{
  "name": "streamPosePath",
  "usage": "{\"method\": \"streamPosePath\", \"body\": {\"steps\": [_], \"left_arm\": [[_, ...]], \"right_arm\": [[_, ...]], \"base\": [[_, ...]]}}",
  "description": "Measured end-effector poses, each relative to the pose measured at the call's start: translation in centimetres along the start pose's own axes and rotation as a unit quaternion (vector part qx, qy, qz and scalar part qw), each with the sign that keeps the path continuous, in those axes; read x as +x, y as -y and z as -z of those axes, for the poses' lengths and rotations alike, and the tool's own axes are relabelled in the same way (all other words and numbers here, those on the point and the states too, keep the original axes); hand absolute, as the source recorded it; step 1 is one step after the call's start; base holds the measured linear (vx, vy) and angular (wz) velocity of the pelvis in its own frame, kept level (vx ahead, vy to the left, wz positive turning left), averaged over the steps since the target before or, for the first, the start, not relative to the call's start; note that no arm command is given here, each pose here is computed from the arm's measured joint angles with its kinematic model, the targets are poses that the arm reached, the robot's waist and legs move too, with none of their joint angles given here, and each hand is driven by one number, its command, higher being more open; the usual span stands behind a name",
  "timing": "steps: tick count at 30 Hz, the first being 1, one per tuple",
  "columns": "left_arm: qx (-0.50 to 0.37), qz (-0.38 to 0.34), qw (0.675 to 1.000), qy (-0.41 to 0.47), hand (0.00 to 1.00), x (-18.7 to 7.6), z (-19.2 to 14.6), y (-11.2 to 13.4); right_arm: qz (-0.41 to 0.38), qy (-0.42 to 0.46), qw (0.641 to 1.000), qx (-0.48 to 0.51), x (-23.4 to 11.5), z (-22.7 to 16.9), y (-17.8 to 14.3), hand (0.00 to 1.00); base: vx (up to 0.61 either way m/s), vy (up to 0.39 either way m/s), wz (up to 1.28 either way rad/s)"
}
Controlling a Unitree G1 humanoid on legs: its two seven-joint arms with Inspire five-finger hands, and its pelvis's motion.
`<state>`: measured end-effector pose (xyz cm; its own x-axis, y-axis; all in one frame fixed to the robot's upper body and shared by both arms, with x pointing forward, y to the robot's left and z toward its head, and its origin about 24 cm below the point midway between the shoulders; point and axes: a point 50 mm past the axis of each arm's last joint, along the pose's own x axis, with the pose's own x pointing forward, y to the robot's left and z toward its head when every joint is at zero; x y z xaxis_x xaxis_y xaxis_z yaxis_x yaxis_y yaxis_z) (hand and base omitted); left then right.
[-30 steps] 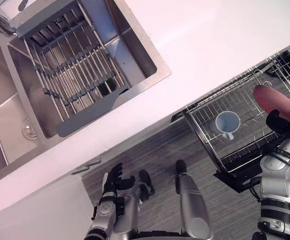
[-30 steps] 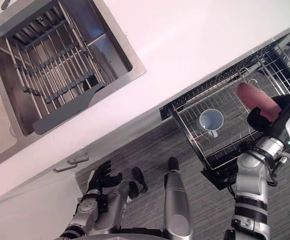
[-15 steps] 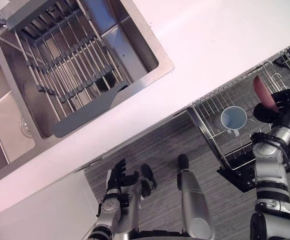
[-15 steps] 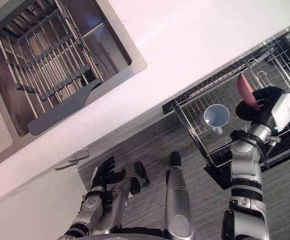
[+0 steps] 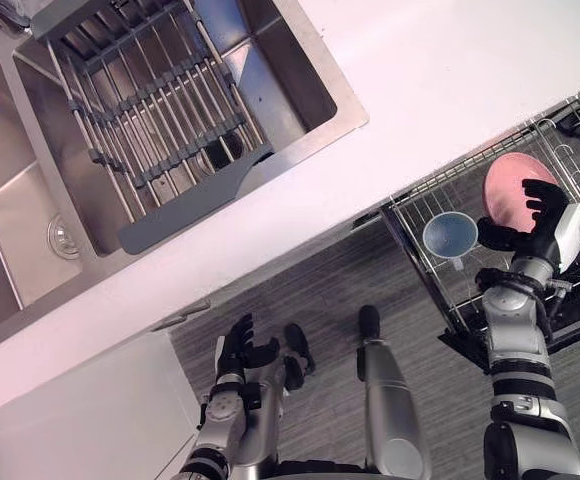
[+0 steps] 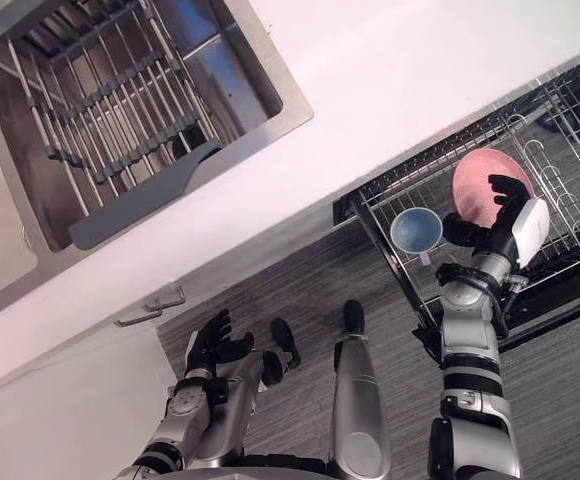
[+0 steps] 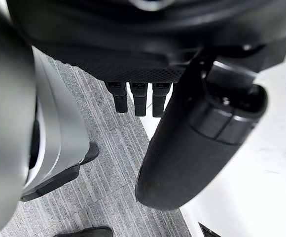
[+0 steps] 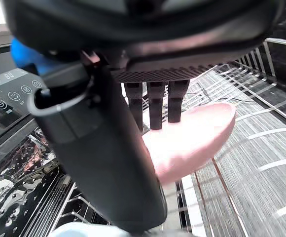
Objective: Walk over to the sink, pick up the cup, carry it to the dishwasher, place the cup inside the dishwasher, then close the dishwasher door
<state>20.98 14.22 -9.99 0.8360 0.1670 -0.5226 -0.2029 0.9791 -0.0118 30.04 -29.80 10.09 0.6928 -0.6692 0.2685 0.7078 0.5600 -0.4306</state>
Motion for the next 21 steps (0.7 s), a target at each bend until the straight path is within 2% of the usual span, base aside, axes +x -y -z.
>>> {"method": "streamPosePath", "body": {"steps": [13,21], "left_arm": [[-0.007,-0.004,1.000,-0.001,0.90,0.2,-0.2,0.0],[-0.008,-0.001,1.000,-0.007,0.90,0.1,-0.1,0.2]], "right_arm": [[0.030,0.056,0.997,0.051,-2.0,-2.3,1.5,0.90],[0.060,0.086,0.992,0.070,-4.0,-2.9,3.5,0.90]], "base": [[-0.01,-0.011,-0.04],[0.00,0.000,0.00]]}}
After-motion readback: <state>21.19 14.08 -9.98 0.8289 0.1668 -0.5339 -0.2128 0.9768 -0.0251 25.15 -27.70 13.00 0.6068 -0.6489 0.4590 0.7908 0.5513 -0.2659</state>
